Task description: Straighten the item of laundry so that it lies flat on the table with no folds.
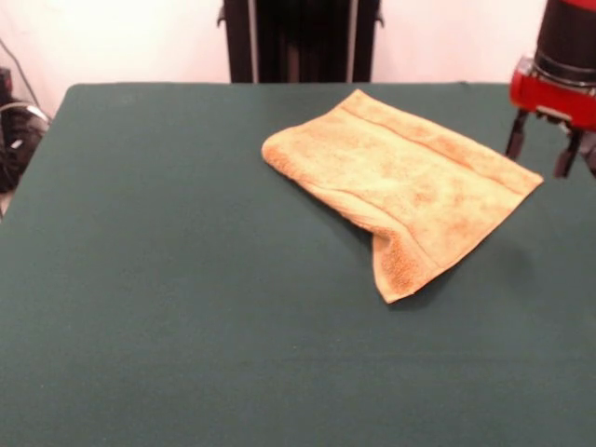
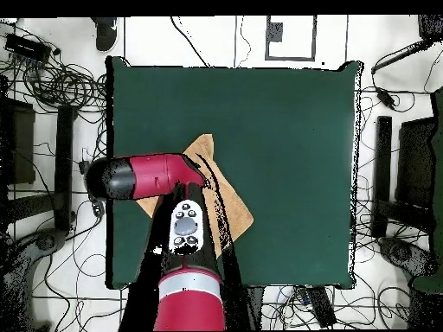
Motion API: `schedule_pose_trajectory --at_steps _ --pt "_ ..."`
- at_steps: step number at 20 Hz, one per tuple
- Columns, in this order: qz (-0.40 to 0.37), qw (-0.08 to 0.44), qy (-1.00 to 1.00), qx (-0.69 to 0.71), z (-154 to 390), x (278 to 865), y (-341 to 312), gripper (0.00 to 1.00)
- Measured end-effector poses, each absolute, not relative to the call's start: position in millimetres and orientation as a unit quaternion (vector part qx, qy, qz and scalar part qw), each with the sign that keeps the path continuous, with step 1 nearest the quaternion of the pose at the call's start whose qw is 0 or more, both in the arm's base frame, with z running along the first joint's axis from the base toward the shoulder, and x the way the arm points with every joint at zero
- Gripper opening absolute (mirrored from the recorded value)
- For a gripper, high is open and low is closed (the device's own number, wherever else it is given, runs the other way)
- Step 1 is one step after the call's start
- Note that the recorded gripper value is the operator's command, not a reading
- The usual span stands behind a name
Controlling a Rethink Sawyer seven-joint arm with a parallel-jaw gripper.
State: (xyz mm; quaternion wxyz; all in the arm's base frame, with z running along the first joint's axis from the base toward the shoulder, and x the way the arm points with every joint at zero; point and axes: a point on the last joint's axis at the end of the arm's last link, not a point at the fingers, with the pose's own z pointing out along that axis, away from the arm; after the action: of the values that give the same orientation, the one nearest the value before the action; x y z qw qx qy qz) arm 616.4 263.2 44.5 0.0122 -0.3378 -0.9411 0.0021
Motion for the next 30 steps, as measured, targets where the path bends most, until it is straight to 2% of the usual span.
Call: schedule_pose_trajectory --at_steps 17,30 --pt "0.017 0.058 -0.935 -0.349 -3.2 591.6 264.8 1.00" --pt "0.020 0.096 -0.928 -0.359 -32.9 561.9 297.9 1.00"
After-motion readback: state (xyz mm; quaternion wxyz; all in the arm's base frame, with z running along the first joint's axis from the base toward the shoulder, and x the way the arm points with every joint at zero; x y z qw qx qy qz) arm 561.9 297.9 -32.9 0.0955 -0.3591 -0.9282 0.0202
